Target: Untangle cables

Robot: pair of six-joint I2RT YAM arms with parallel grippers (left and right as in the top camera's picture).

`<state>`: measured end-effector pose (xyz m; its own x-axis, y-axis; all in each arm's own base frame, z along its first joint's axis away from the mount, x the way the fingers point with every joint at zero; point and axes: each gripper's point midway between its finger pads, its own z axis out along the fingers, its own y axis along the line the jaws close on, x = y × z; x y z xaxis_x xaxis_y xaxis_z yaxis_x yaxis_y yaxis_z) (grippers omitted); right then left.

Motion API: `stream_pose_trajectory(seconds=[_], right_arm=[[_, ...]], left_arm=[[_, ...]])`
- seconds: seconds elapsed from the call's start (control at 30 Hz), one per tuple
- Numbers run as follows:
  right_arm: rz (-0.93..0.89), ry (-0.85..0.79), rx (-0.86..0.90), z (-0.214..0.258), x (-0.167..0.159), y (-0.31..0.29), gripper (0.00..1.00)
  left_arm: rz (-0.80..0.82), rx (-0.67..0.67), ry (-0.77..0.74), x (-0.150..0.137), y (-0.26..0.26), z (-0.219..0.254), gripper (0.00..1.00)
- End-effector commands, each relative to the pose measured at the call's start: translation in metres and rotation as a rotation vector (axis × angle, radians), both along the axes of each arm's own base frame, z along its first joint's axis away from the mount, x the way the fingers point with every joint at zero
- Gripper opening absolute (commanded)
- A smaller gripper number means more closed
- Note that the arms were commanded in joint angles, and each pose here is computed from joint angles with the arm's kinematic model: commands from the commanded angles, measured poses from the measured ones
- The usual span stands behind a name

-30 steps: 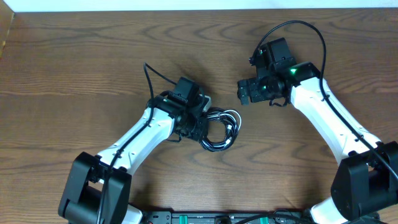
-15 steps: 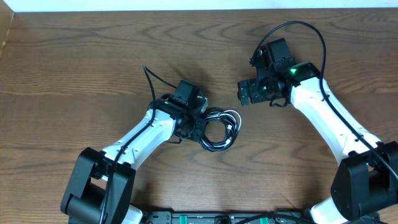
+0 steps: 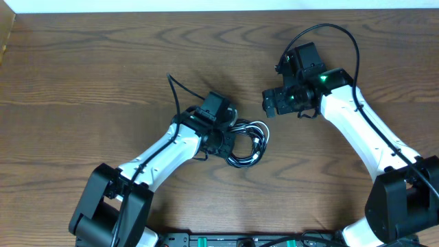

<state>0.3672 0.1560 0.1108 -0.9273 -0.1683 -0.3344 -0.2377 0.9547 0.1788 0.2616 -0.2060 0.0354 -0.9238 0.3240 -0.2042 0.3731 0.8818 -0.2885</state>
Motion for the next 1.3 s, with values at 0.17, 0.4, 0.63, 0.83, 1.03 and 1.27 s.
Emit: stream_pose_trajectory(seconds=[0.17,0.4,0.63,0.83,1.03,1.27], right_arm=[[-0.018,-0.015,0.0,0.008,0.001,-0.005,0.99],[-0.018,-0.013,0.0,0.008,0.0,-0.005,0.99],[-0.018,-0.012,-0.001,0.008,0.0,-0.005,0.99],[-0.013,-0.041,0.009,0.01,0.006,-0.001,0.99],[-0.011,-0.048,0.013,0.01,0.007,0.0,0.99],[0.31,-0.029,0.205,0.022,-0.02,0.053,0.98]], left_arm=[[0.01,0.017,0.015,-0.003,0.002,-0.006,0.33],[0.021,0.036,0.042,-0.003,0.003,-0.02,0.32],[0.039,0.066,0.101,-0.008,0.006,-0.041,0.08],[0.061,0.018,0.056,-0.002,0.0,0.004,0.08],[0.059,-0.115,-0.154,0.009,-0.006,0.103,0.07],[0.075,-0.231,-0.395,0.015,-0.003,0.174,0.07]])
